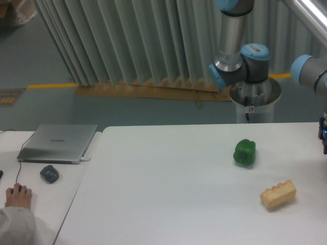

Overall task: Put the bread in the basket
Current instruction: 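Move the gripper in and lower it toward the tan bread loaf, then lower the open gripper over the bread loaf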

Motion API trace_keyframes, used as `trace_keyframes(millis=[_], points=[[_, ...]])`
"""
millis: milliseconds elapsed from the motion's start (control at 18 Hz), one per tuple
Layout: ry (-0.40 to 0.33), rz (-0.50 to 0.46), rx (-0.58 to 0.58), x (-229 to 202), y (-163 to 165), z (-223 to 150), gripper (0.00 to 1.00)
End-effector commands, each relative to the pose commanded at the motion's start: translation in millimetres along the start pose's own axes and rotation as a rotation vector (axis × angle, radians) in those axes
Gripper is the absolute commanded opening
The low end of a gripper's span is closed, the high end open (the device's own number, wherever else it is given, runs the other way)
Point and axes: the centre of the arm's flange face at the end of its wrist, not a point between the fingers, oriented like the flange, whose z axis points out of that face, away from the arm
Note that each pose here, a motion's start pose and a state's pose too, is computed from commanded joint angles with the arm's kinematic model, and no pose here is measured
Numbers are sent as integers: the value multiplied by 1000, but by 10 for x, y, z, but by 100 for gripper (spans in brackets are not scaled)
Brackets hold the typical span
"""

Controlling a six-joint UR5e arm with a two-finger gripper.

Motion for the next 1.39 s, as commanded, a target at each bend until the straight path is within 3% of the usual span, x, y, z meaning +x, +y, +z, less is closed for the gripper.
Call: trace_keyframes(millis=[167,500,611,889,1056,1167,1389], points=[[-4,-142,5,10,-114,-27,100],[-14,-194,11,49,-486,-92,100],[-13,-172,-1,76,-685,-78,100],[-17,-160,-11,102,-831,-93,100],[-75,-171,-36,37,-897,-139,100],[-74,-132,-39,6,-1017,-104,100],[-55,-71,-146,22,-1263,77,100]])
